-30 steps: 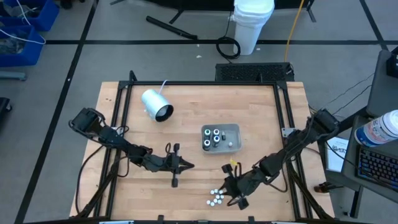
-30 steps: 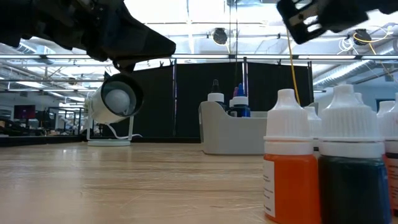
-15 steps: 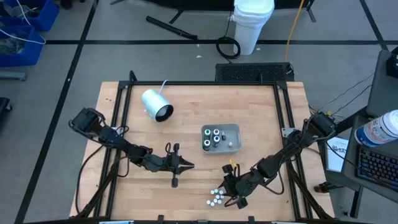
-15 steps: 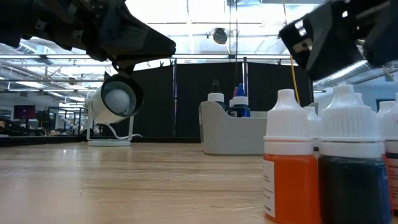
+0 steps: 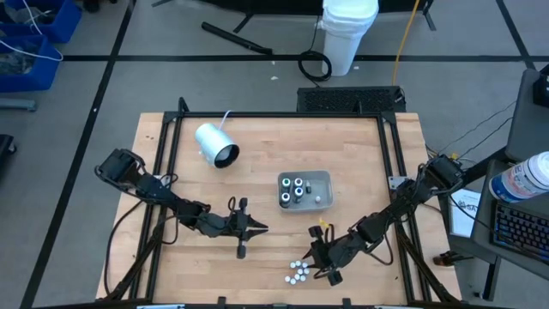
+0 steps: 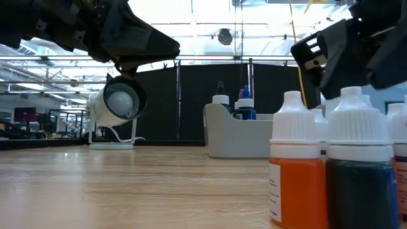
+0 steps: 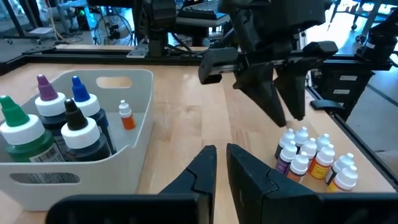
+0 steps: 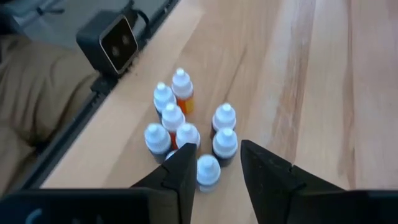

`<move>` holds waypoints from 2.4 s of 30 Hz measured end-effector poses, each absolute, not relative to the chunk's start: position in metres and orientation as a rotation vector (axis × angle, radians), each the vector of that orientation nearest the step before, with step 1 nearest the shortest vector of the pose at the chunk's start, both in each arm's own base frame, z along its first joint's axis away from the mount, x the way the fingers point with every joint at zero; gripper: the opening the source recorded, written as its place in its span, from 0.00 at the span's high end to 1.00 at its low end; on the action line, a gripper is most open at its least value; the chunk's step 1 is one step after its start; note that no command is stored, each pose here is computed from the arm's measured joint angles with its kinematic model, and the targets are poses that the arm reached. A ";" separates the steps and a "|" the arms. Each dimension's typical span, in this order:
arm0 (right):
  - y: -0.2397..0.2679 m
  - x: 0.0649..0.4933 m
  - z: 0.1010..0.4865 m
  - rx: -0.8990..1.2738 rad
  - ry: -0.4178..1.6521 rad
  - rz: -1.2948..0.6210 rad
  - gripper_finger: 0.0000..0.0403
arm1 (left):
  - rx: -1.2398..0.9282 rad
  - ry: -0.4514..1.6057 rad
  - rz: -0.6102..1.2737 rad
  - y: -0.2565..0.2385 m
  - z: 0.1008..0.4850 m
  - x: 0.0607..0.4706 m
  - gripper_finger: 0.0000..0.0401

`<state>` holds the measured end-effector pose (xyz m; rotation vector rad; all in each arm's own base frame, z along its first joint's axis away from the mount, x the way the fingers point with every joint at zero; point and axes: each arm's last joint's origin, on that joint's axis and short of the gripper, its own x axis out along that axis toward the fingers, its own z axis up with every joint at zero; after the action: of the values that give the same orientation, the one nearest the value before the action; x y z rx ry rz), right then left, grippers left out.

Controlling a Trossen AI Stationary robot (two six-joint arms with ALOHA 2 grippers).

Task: Pick & Place food coloring
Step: Put the small black food coloring bottle into the gray bin

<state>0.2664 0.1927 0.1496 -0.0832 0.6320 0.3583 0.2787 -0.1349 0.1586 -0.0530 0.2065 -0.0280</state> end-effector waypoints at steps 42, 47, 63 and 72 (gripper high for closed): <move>0.192 0.266 0.123 -0.044 0.620 0.350 0.72 | -0.047 0.210 -0.027 -0.135 0.158 0.279 0.88; 0.192 0.266 0.123 -0.044 0.620 0.351 0.72 | -0.047 0.210 -0.027 -0.135 0.158 0.279 0.88; 0.192 0.266 0.122 -0.061 0.632 0.355 0.72 | -0.030 0.215 -0.028 -0.135 0.158 0.278 0.88; 0.192 0.266 0.122 -0.061 0.632 0.354 0.72 | -0.022 0.215 -0.029 -0.135 0.158 0.278 0.88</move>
<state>0.2656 0.1916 0.1218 -0.0608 0.6315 0.3542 0.2785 -0.1347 0.1577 -0.0218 0.2147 -0.0290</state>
